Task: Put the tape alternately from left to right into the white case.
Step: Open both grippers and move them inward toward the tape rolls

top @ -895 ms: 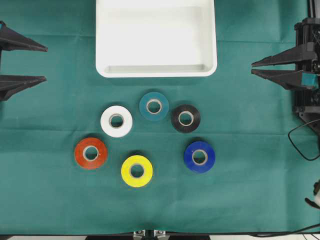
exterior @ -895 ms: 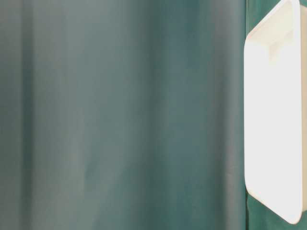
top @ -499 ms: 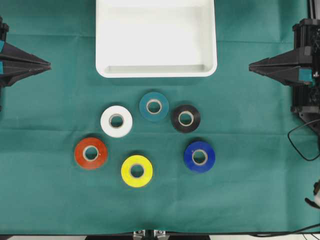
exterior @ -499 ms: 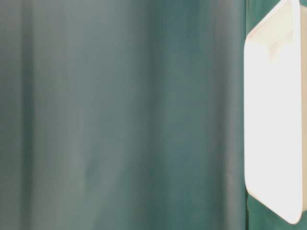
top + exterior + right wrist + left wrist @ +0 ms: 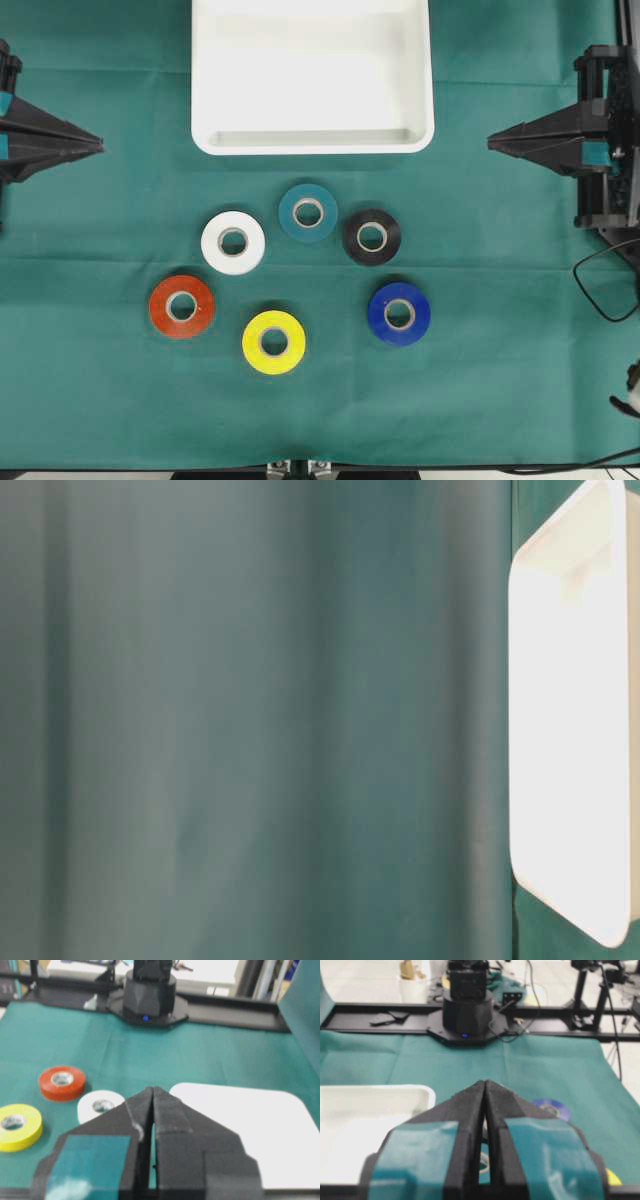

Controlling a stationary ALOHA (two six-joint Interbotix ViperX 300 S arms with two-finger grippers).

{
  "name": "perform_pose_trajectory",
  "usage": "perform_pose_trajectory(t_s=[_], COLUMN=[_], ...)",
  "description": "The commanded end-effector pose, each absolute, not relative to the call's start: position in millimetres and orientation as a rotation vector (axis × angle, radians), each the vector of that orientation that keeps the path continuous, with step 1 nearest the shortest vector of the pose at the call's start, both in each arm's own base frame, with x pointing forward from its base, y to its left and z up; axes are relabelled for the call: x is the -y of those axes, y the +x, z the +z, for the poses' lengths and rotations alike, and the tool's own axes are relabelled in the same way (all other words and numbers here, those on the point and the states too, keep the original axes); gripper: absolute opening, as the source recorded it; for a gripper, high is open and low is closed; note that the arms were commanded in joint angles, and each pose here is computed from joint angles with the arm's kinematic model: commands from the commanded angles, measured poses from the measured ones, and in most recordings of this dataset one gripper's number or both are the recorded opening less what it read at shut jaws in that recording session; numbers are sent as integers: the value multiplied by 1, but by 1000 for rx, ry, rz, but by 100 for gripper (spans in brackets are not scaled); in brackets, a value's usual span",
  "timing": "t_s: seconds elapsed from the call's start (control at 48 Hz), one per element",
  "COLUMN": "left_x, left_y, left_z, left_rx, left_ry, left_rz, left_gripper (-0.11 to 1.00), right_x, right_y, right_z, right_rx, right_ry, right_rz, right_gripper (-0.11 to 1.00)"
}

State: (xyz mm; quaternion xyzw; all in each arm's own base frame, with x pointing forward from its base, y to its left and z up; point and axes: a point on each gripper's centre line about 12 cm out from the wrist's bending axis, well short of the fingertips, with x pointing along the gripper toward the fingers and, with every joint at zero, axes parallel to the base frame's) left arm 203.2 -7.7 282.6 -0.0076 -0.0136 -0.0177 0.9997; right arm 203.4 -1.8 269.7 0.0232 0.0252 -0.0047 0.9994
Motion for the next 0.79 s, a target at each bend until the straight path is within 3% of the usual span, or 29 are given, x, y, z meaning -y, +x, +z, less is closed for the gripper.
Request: perform_pose_trajectory(t_s=[0.0,0.146,0.208,0.333,0.458,0.541,0.77], left_x=[9,9,9,9,9,9,9], left_y=[208,209,209,209,210,210,213], left_z=[287,284,285,285,283,283,284], left_rx=[27,13,15,15,-1,-5,-31], left_ry=[-17,-15,-18,-21,-25,-27,-29], left_rz=[-41,-41,-41,-41,-41,-41,-41], left_gripper=[-10,2,13,46,81,82,82], right_x=[2,2,2,2,2,2,3], right_y=[207,209,209,209,209,209,213], right_z=[275,275,275,275,275,275,278], right_rx=[-43,-47,-49,-49,-50,-50,-64], right_ry=[49,51,52,69,92,97,99], right_rz=[-11,-12,-12,-12,-13,-13,-15], right_gripper=[-2,-2,4,30,68,85,84])
